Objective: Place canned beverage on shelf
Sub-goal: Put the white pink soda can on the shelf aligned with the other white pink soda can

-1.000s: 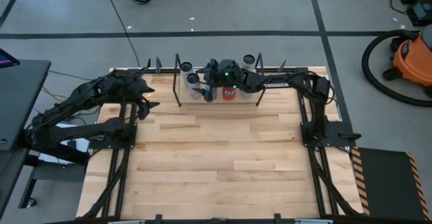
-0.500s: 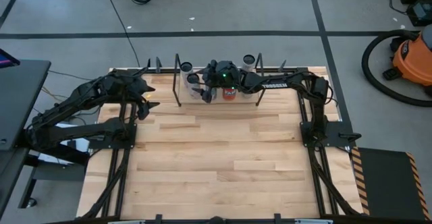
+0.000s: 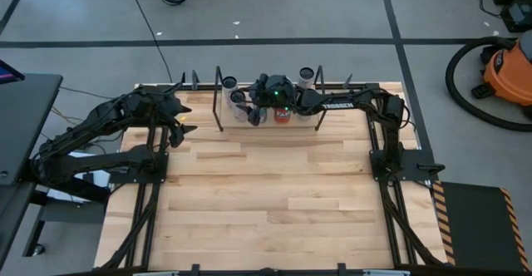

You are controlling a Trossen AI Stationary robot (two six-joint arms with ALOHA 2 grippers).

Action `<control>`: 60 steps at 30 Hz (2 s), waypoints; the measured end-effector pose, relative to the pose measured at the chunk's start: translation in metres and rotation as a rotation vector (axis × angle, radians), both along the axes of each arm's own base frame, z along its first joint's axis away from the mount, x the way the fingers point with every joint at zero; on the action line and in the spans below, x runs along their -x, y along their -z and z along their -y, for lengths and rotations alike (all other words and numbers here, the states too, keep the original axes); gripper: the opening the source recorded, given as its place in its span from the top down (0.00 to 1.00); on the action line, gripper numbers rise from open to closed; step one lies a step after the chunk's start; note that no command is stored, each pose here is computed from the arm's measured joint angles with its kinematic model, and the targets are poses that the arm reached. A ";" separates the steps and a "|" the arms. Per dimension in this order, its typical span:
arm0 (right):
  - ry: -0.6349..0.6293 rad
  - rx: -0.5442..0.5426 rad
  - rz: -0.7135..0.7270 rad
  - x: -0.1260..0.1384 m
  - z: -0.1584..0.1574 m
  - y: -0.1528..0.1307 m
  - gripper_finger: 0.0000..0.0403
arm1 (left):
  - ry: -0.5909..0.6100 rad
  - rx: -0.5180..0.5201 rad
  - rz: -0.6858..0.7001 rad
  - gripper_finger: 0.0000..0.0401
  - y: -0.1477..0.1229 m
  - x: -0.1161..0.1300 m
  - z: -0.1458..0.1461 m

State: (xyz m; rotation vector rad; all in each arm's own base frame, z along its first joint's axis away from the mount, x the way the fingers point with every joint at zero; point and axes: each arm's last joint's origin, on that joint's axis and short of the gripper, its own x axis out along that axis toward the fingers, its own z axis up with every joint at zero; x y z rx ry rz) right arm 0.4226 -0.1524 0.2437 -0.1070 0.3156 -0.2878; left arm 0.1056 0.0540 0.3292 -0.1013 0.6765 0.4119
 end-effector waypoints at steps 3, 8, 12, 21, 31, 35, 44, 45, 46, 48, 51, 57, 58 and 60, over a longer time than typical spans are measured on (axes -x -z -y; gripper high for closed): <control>0.005 -0.015 0.018 0.000 0.000 -0.001 0.25 | 0.000 0.000 0.000 0.21 0.000 0.000 0.000; 0.034 -0.037 0.029 -0.001 0.000 -0.001 0.32 | 0.000 0.000 0.000 0.21 0.000 0.000 0.000; 0.050 -0.045 0.038 -0.002 -0.003 -0.002 0.35 | 0.000 0.000 -0.001 0.21 0.000 0.000 0.000; 0.086 -0.105 0.075 -0.006 -0.014 -0.003 0.36 | 0.000 0.000 -0.001 0.21 0.000 0.000 0.000; 0.107 -0.090 0.057 -0.007 -0.018 -0.002 0.37 | -0.005 0.006 0.001 0.21 0.000 0.000 0.000; 0.100 -0.092 0.037 -0.007 -0.021 -0.001 0.37 | -0.004 0.006 0.001 0.21 0.000 0.000 0.000; 0.102 -0.118 0.027 -0.008 -0.026 0.000 0.37 | -0.005 0.006 0.001 0.21 0.000 0.000 0.000; 0.109 -0.117 0.027 -0.008 -0.026 0.000 0.37 | -0.005 0.006 0.001 0.21 0.000 0.000 0.000; 0.111 -0.119 0.027 -0.008 -0.026 0.001 0.37 | -0.005 0.006 0.002 0.21 0.000 0.000 0.000; 0.115 -0.122 0.027 -0.008 -0.025 0.001 0.37 | -0.005 0.006 0.002 0.21 0.000 0.000 0.000; 0.118 -0.120 0.027 -0.007 -0.025 0.001 0.37 | -0.005 0.006 0.002 0.21 0.000 0.000 0.000; 0.114 -0.113 0.035 -0.008 -0.026 0.000 0.37 | -0.005 0.006 0.002 0.21 0.000 0.000 0.000; 0.114 -0.113 0.040 -0.008 -0.026 0.000 0.37 | -0.005 0.006 0.001 0.21 0.000 0.000 0.000; 0.114 -0.115 0.044 -0.008 -0.026 0.000 0.37 | -0.005 0.007 0.001 0.21 0.000 0.000 0.000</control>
